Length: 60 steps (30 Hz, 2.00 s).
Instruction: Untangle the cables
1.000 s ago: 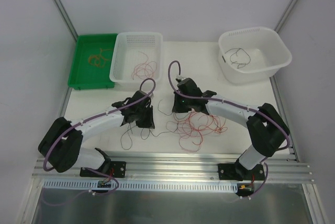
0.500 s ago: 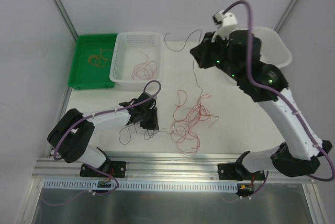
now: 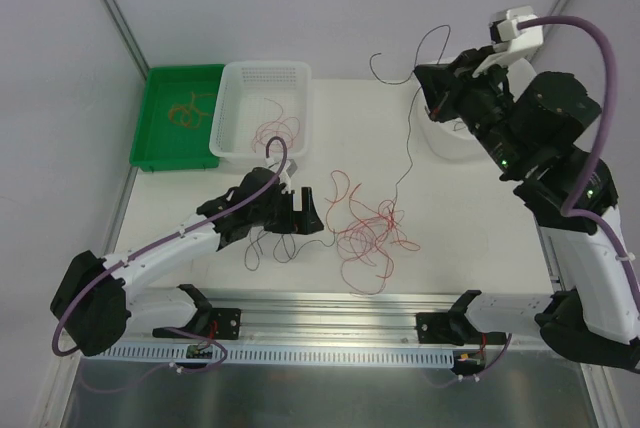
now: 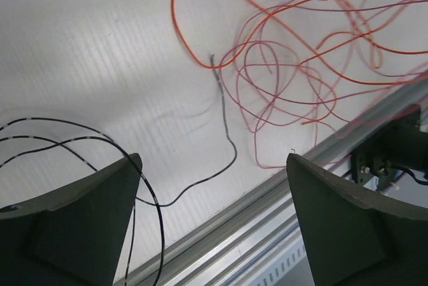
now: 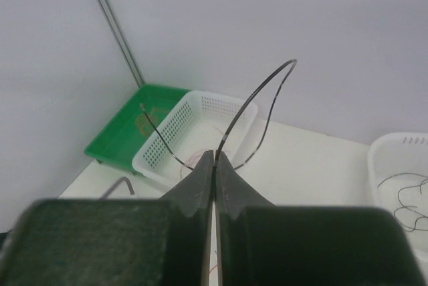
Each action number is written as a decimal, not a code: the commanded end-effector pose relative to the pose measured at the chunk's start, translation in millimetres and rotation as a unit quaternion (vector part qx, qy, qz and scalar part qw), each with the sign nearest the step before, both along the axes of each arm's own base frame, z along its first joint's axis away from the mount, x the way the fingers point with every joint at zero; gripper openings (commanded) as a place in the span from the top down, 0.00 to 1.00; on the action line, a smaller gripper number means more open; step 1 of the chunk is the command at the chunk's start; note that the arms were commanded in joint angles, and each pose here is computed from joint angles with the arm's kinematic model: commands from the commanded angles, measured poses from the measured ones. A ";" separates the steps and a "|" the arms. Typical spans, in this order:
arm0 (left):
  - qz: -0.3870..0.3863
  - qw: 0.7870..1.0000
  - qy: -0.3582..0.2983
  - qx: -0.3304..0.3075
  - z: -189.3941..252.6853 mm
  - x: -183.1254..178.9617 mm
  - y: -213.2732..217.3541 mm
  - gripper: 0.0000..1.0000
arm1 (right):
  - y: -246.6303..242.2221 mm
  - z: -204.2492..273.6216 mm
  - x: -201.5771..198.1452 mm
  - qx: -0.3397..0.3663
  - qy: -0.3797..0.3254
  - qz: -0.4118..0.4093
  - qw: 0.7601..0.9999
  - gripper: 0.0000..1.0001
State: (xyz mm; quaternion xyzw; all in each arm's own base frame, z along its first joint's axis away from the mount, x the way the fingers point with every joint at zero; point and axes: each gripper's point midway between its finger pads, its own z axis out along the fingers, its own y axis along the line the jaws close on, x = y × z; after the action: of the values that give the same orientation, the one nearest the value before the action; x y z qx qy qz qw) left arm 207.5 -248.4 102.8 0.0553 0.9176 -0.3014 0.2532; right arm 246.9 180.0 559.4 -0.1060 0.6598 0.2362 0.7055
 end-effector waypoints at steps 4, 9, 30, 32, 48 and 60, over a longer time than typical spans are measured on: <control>-0.094 0.976 -0.152 -0.120 89.5 -0.5 -41.4 0.06 | 22.8 -27.5 13.7 -0.004 0.027 0.017 0.999 0.99; -0.149 0.950 -0.230 -0.153 109.9 -5.0 -67.7 0.05 | 29.9 -34.4 13.6 0.004 0.040 0.030 0.999 0.99; -0.213 0.935 -0.231 -0.167 56.7 9.7 -212.7 0.10 | 43.7 -49.7 5.1 0.044 0.074 0.065 0.994 0.99; -0.199 0.941 -0.221 -0.164 45.3 13.1 -221.6 0.12 | 41.3 -47.8 5.1 0.049 0.071 0.061 0.994 0.99; -0.144 0.970 -0.164 -0.106 -42.5 -0.3 -208.2 1.00 | 9.9 -33.7 7.0 0.026 0.040 0.001 0.999 0.99; -0.080 0.992 -0.080 0.052 -104.2 -34.9 -88.6 1.00 | -84.3 -3.6 27.4 -0.042 -0.029 -0.205 0.977 0.99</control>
State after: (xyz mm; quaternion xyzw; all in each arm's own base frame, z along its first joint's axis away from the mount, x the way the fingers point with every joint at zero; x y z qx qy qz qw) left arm 177.3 -373.4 18.2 0.1851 0.8702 -0.3345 0.3109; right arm 278.5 137.2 524.1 -0.0439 0.6892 0.1180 0.7135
